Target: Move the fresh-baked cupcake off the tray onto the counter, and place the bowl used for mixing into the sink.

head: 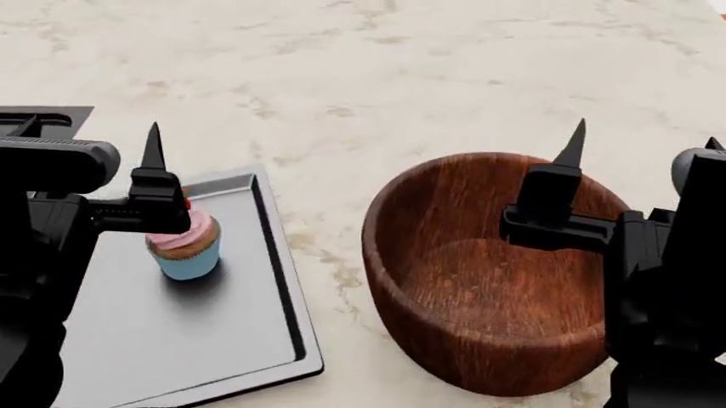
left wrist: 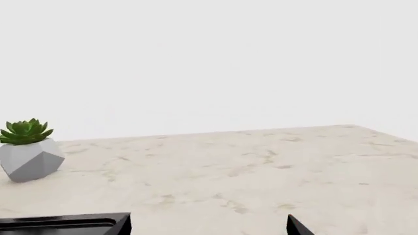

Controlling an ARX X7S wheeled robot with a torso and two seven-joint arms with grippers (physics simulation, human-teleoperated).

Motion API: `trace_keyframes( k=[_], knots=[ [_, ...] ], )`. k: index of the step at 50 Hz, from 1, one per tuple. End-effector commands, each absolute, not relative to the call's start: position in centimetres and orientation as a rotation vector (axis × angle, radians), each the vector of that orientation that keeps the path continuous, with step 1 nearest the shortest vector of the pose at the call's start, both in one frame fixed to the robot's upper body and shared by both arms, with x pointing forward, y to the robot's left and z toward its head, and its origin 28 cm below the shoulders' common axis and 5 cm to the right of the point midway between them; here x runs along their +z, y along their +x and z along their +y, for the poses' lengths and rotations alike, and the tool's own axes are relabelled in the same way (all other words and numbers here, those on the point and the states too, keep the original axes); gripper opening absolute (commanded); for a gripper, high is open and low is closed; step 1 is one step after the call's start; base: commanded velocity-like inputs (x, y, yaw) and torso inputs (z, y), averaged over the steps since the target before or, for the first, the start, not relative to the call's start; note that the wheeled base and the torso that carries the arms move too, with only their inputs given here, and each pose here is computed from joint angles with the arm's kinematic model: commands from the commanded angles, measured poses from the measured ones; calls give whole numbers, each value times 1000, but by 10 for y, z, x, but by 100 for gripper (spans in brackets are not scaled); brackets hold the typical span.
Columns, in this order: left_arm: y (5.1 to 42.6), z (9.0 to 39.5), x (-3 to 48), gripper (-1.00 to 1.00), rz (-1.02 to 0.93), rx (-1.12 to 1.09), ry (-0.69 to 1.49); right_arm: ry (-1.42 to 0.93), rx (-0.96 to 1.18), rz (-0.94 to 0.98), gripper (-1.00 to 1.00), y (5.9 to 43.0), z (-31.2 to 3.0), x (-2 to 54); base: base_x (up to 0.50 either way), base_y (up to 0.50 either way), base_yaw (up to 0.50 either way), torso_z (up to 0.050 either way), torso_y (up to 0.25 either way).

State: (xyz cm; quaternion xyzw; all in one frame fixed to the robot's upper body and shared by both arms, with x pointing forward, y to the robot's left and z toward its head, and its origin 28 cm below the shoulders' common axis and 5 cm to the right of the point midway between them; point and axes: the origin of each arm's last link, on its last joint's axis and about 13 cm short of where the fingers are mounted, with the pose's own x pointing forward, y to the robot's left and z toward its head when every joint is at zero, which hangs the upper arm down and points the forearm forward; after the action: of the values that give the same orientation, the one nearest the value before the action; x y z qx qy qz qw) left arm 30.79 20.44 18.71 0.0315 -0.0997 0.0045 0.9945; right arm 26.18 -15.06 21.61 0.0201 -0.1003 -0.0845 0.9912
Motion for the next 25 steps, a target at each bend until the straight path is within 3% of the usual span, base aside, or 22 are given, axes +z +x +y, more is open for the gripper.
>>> trace_keyframes(
  k=[1, 8, 14, 25],
  knots=[
    [308, 204, 187, 100, -201, 13, 66, 49, -171, -185, 100, 261, -151, 212, 445, -332, 0, 0, 0],
    [308, 204, 187, 100, -200, 17, 66, 54, -173, -164, 100, 258, -152, 209, 390, -224, 0, 0, 1],
    [307, 205, 187, 100, -202, 18, 66, 157, -88, -90, 100, 247, -151, 213, 6, 0, 0, 0, 2],
    [308, 204, 188, 100, -205, 12, 69, 216, -151, 40, 100, 207, -172, 229, 0, 0, 0, 0, 0]
  ],
)
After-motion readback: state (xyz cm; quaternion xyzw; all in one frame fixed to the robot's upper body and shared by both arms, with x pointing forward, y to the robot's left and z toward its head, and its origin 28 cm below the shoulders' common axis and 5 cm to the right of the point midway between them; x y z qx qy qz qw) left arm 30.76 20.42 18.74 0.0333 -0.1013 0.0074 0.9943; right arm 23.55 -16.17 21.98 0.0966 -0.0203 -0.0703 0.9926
